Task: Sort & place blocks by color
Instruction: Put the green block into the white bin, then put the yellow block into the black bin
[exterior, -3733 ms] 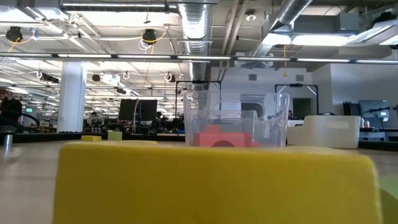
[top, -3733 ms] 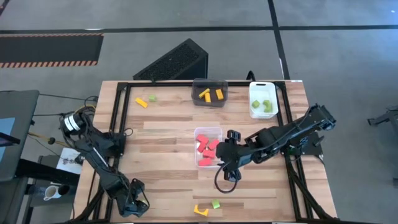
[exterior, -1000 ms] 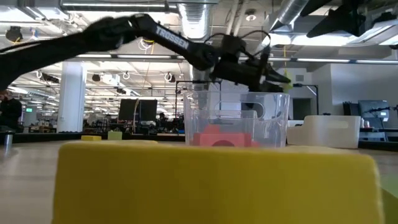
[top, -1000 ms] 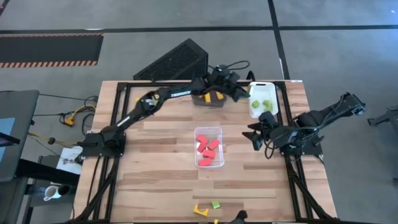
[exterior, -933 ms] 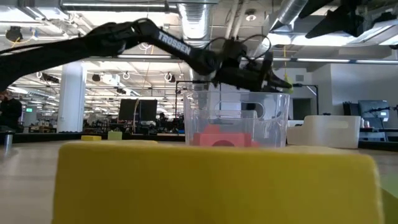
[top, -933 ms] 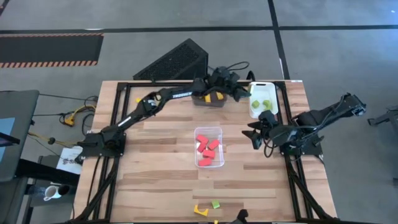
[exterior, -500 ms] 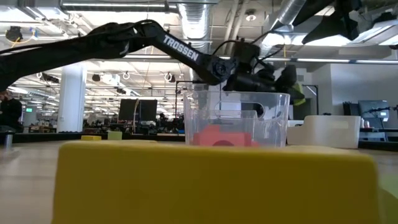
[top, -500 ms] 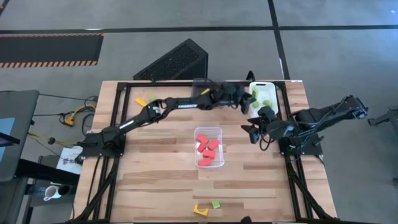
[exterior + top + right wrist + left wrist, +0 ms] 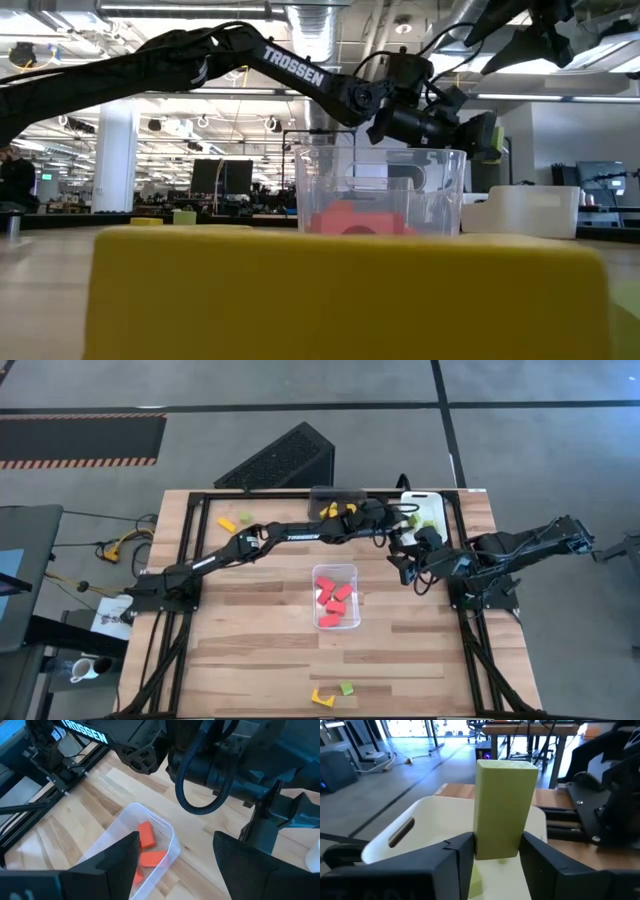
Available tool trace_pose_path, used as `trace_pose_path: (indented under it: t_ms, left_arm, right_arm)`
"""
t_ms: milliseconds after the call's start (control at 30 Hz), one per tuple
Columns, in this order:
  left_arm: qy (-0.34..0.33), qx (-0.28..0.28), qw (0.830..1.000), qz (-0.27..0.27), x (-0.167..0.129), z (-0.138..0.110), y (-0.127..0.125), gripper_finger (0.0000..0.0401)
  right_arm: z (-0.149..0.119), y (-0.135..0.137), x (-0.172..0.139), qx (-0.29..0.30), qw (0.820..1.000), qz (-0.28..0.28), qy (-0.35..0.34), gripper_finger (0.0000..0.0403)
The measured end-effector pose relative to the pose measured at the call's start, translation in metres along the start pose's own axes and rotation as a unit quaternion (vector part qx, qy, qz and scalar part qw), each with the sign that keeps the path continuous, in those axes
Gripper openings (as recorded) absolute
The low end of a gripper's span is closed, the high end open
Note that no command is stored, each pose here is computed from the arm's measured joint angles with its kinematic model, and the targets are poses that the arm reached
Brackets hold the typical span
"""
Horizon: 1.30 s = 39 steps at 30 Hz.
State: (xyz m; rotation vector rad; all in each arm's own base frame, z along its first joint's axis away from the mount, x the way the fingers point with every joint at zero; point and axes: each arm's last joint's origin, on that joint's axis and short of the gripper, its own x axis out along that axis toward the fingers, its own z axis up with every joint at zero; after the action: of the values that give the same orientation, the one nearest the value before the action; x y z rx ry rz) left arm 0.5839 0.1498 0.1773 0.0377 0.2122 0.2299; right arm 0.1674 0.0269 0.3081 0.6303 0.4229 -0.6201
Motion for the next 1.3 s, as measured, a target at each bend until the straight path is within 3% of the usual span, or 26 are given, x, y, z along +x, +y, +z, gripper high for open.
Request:
trace_pose_path:
  t_ms: [233,533,733,933,1033,1167,1300]
  left_arm:
    - [0.000,0.039,0.999,0.000,0.000,0.000,0.000,0.0160]
    - [0.002,0.026,1.000,0.002,0.000,-0.001,0.002,0.0225]
    - [0.057,0.068,0.994,0.059,-0.005,0.000,0.009,0.0235]
    - [0.116,0.092,0.987,0.060,-0.039,0.049,0.019,0.0235]
    - [0.149,0.071,0.984,0.061,-0.061,0.073,0.024,0.0236]
    - [0.225,0.042,0.971,0.066,-0.088,0.085,0.031,0.0236]
    - [0.251,0.036,0.962,0.100,-0.129,0.121,0.042,0.0236]
  right_arm:
    - [0.001,-0.001,0.001,-0.010,1.000,-0.003,-0.002,0.0276]
    - [0.005,-0.004,0.004,-0.005,1.000,-0.016,-0.009,0.0276]
    - [0.007,-0.005,0.003,-0.010,1.000,-0.008,-0.006,0.0276]
    - [0.010,-0.008,-0.009,-0.010,1.000,0.025,-0.008,0.0276]
    - [0.011,-0.008,-0.017,-0.024,0.999,0.046,-0.012,0.0276]
    - [0.013,-0.006,-0.027,-0.051,0.995,0.085,-0.024,0.0276]
    - [0.012,-0.003,-0.031,-0.083,0.990,0.107,-0.029,0.0276]
